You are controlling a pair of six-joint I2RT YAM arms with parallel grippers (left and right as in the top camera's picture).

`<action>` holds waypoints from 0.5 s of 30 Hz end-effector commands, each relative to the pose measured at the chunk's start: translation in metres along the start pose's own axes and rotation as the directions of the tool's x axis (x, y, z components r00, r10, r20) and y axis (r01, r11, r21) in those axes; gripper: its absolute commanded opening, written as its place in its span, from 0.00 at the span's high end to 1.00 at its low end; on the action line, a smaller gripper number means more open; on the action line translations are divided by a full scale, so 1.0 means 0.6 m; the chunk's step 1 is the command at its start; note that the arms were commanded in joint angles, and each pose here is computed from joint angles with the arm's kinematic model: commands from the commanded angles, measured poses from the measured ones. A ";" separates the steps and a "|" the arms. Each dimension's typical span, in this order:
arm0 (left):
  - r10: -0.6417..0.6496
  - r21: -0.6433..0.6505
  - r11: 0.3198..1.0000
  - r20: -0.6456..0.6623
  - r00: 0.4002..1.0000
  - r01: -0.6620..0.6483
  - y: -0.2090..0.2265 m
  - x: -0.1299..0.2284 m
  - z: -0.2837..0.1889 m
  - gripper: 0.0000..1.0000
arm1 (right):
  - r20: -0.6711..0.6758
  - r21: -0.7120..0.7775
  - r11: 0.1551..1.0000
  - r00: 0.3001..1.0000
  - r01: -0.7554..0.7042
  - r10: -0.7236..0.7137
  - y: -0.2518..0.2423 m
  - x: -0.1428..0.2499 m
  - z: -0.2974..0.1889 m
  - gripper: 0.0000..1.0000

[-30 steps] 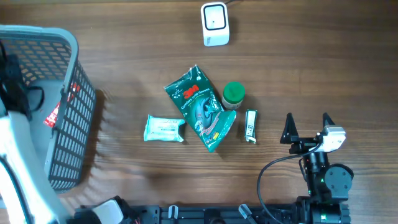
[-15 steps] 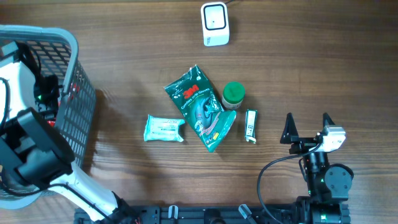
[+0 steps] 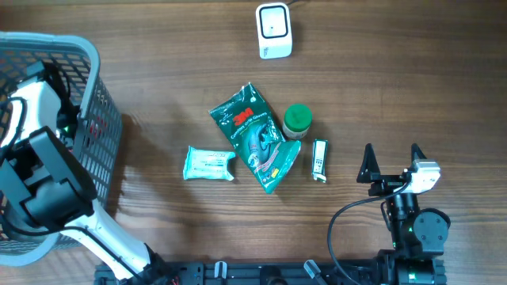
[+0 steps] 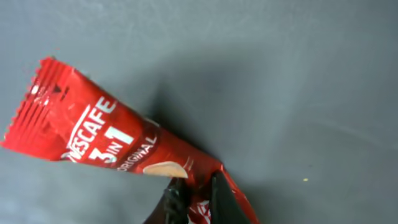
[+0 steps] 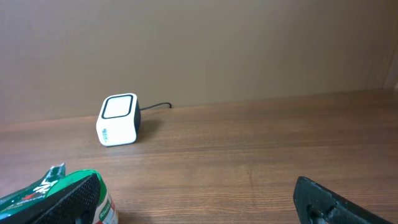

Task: Scan the item barcode
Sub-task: 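Reach the left gripper into the basket and grasp the red Nescafe stick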

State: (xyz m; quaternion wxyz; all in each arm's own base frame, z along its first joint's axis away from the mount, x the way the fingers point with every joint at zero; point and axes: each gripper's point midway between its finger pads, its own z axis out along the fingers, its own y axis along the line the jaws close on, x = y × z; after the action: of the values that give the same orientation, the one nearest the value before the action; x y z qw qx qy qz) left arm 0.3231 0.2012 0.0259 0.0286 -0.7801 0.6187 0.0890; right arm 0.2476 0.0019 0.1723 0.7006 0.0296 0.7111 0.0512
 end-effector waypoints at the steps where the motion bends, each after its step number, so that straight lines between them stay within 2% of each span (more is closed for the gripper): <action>1: 0.082 -0.147 0.986 -0.010 0.997 -0.082 0.052 0.013 0.056 0.96 | 0.008 0.010 1.000 1.000 -0.017 0.017 -0.002 -0.002 -0.001 0.00; 4: 0.135 -0.092 0.987 0.010 0.991 -0.134 0.033 -0.005 0.023 0.96 | 0.008 0.010 1.000 1.000 -0.017 0.017 -0.002 -0.002 -0.001 0.00; 6: 0.120 -0.036 0.992 0.032 0.992 -0.119 0.019 -0.023 -0.021 0.96 | 0.008 0.010 1.000 1.000 -0.017 0.017 -0.002 -0.002 -0.001 0.00; 9: 0.040 0.152 0.987 0.101 0.994 -0.055 -0.001 -0.077 -0.167 0.96 | 0.008 0.010 1.000 1.000 -0.017 0.017 -0.002 -0.002 -0.001 0.00; 11: 0.007 0.280 0.959 0.149 0.989 -0.049 0.007 -0.102 -0.267 0.96 | 0.008 0.009 1.000 1.000 -0.017 0.017 -0.002 -0.002 -0.001 0.00; 12: -0.015 0.364 0.930 0.181 0.983 -0.053 0.021 -0.110 -0.331 0.96 | 0.008 0.010 1.000 1.000 -0.017 0.017 -0.002 -0.002 -0.001 0.00; 15: -0.063 0.543 0.838 0.205 0.977 -0.060 0.081 -0.098 -0.455 0.96 | 0.008 0.010 1.000 1.000 -0.017 0.017 -0.002 -0.002 -0.001 0.00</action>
State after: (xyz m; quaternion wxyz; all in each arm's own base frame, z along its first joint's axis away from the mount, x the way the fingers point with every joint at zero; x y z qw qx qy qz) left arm 0.3154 0.2261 0.2405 0.2387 -0.7491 0.6174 0.0281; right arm 0.2476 0.0019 0.1722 0.7005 0.0296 0.7112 0.0512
